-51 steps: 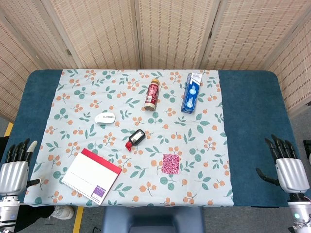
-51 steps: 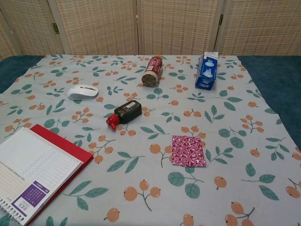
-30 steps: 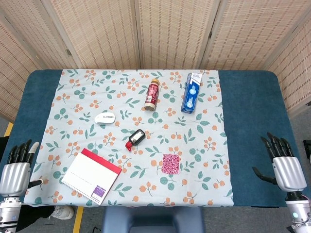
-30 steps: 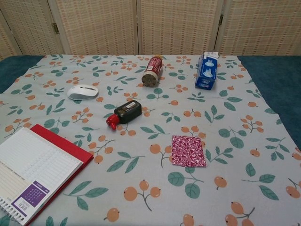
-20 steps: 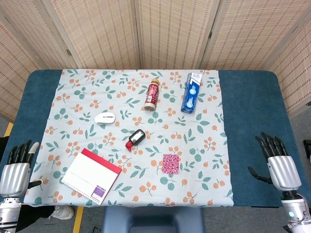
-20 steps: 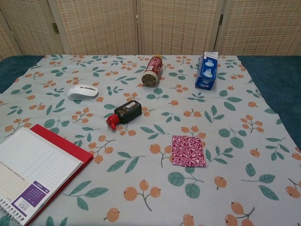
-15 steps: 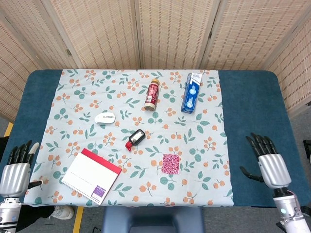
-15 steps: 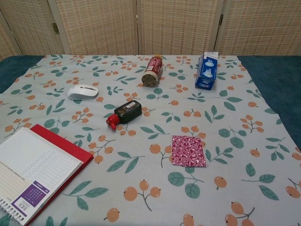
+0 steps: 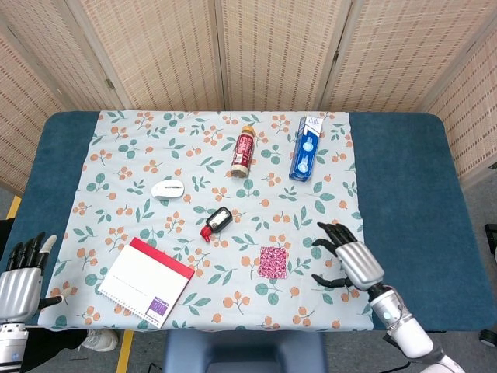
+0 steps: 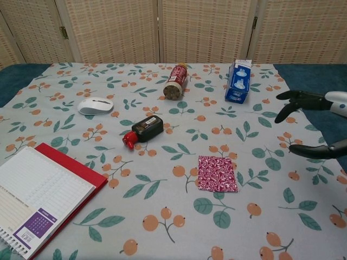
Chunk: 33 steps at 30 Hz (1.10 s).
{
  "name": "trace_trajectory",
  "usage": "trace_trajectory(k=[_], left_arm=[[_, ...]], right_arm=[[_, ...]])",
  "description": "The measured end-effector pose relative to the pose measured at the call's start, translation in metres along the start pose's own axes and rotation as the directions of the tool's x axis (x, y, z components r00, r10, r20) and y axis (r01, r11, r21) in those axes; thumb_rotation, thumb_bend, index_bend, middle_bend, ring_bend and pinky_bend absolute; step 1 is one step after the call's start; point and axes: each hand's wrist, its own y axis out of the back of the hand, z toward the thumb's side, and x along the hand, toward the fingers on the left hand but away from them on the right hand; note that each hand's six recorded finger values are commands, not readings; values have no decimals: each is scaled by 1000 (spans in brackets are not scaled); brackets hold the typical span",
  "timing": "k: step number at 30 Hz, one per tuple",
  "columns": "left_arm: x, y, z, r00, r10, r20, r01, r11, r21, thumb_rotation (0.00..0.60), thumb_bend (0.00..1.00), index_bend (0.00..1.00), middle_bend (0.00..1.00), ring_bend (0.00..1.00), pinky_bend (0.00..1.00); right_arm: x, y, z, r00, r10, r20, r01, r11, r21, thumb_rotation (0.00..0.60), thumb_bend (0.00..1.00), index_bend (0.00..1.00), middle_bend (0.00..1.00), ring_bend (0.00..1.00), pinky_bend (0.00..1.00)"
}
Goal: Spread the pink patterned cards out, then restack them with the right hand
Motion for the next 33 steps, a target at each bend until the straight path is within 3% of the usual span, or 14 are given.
trace_trajectory(k=[7,16,33], left_arm=[[-2,0,1,1000,-6,3,6,1000,-4,600,88,87,0,10,0],[-3,1,3,1000,-12,11,12,1000,-13,600,89,88,0,22,0],[-5,-3,-3,1000,-28,0,28,999,-18,600,89,88,0,38,0]], right_arm=[[-26,-23,23,991,112,-70,-109,993,48,291,301,265,65,0,0],[-49,-53,33,973,211,-93,-196,969,153,291,301,268,76,0,0],[-75,-77,52,960,257,-115,-233,955,185,290,300,272,80,0,0]])
